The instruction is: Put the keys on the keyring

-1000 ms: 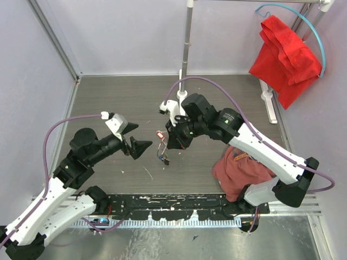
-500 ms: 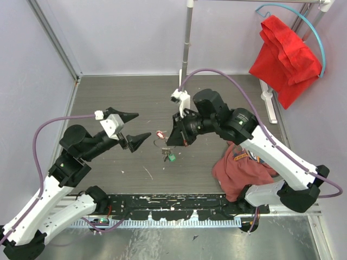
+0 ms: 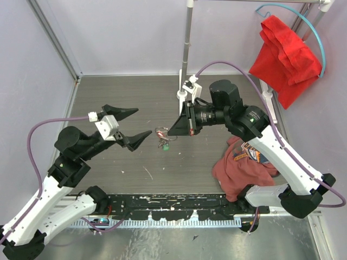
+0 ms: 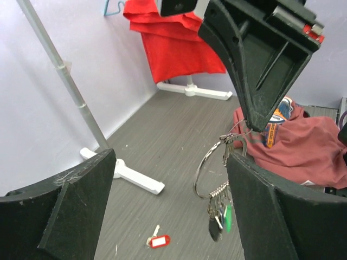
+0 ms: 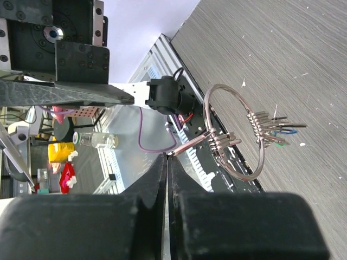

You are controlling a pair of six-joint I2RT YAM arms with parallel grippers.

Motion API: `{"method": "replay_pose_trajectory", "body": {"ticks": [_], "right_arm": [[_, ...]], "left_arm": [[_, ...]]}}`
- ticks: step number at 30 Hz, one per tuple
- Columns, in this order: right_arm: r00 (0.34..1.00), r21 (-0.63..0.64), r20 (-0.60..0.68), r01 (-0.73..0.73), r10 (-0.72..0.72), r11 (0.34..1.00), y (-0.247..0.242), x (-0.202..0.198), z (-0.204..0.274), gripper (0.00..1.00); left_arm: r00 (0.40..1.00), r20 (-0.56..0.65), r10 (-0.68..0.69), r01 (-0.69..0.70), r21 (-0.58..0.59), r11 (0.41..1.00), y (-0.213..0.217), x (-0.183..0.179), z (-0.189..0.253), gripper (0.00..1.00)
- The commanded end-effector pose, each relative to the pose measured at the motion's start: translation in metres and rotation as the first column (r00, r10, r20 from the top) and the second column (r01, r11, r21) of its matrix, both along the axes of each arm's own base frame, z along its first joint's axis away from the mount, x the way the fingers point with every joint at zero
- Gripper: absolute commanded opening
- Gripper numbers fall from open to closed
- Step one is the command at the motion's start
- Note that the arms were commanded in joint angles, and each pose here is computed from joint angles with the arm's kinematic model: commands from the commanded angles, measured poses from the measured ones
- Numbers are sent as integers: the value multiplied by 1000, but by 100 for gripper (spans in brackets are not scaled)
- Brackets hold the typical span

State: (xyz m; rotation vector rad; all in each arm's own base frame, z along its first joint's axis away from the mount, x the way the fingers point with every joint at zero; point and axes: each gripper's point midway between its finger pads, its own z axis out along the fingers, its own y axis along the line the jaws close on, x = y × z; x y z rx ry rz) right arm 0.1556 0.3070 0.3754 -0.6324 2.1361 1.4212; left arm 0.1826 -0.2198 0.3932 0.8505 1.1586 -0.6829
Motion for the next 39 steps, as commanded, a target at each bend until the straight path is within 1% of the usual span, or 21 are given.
{"method": "replay_pose_trajectory", "body": {"ticks": [1, 5, 8, 11, 16, 19, 25, 27, 28, 29, 30, 32, 35, 36, 37, 39], "right_arm": [[992, 69, 101, -84, 77, 994, -7, -11, 33, 1], [982, 64, 147, -132, 122, 989, -9, -16, 37, 1], [965, 40, 204, -174, 162, 984, -14, -21, 38, 1], [936, 15, 283, -224, 210, 975, -19, -26, 40, 1], [908, 27, 324, -290, 266, 957, -20, -36, 45, 1], [907, 36, 335, -284, 257, 958, -21, -36, 49, 1], [915, 59, 336, -257, 223, 965, -21, -34, 56, 1], [921, 50, 342, -216, 186, 975, -22, -28, 55, 1], [929, 32, 340, -168, 147, 985, -23, -21, 51, 1], [939, -17, 338, -63, 65, 998, -28, -4, 41, 1], [945, -80, 327, 23, 5, 997, -35, 9, 26, 2], [950, -213, 301, 156, -87, 964, -51, 29, -10, 10], [949, -308, 275, 238, -154, 921, -64, 39, -50, 15], [950, -326, 261, 253, -170, 911, -65, 41, -62, 18], [952, -343, 242, 263, -186, 902, -66, 42, -74, 18], [956, -375, 204, 276, -212, 885, -64, 40, -97, 21]], "left_arm": [[993, 114, -37, 45, -68, 997, -6, -8, 38, 88], [985, 151, -86, 95, -49, 994, -22, -15, 39, 82], [977, 169, -128, 136, -35, 990, -33, -24, 38, 80], [971, 177, -162, 168, -18, 986, -43, -30, 34, 78], [960, 207, -189, 193, 1, 981, -55, -40, 37, 76], [955, 214, -206, 211, -1, 977, -62, -46, 40, 74], [958, 206, -198, 198, 19, 980, -74, -46, 27, 73], [967, 197, -159, 159, 16, 987, -69, -41, 24, 73], [974, 188, -127, 126, 15, 992, -63, -37, 22, 72], [982, 169, -86, 85, 15, 996, -56, -32, 20, 72], [990, 135, -28, 28, 7, 1000, -48, -25, 17, 71], [995, 48, 90, -91, 5, 996, -30, -11, 7, 72], [977, -56, 206, -204, 54, 978, -12, 2, -18, 78], [965, -97, 245, -239, 74, 968, -8, 6, -27, 79], [951, -136, 279, -269, 91, 959, -4, 11, -34, 81], [923, -220, 317, -296, 122, 947, 1, 18, -48, 82]]}}
